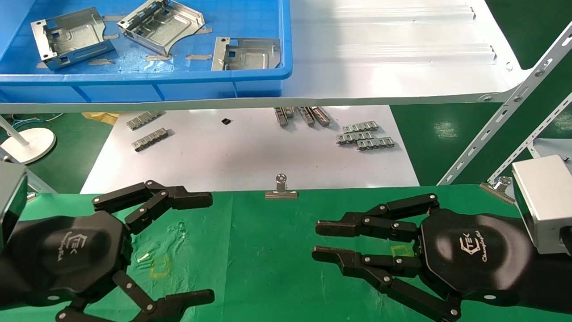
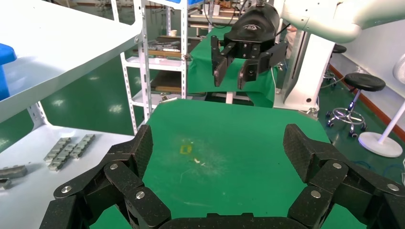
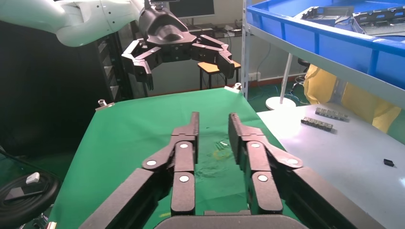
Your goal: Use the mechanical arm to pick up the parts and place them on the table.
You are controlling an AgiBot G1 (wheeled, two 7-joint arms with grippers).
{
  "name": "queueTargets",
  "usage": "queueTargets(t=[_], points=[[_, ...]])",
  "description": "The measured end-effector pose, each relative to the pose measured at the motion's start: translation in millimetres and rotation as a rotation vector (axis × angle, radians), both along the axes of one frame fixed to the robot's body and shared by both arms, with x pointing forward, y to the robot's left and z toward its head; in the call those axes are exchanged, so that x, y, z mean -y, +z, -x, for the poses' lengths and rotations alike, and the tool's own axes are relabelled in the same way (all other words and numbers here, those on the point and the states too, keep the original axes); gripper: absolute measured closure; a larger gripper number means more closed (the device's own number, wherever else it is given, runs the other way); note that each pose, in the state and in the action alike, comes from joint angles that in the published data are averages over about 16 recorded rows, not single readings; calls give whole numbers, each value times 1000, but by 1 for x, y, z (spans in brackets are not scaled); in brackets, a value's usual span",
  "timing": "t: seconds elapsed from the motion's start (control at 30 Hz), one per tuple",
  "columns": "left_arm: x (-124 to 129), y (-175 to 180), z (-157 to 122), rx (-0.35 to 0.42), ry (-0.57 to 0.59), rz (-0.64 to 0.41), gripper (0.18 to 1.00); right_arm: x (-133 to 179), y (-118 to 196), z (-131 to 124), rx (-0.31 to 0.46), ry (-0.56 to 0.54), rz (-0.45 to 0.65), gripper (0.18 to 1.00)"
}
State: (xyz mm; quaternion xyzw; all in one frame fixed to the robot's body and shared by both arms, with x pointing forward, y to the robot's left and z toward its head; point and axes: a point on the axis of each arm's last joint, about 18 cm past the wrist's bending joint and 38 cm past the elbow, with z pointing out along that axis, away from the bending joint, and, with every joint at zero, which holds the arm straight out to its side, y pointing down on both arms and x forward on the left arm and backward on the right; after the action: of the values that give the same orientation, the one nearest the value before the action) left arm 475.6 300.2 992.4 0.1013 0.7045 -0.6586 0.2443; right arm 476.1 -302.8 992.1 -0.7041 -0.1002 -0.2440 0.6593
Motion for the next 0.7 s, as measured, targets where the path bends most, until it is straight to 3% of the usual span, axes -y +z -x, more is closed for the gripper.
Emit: queueTargets(t=[0.27,0.7], points=[[0,0,0,0,0,0,184,0,0,0,0,0,0,899],[0,0,0,0,0,0,184,0,0,0,0,0,0,982]])
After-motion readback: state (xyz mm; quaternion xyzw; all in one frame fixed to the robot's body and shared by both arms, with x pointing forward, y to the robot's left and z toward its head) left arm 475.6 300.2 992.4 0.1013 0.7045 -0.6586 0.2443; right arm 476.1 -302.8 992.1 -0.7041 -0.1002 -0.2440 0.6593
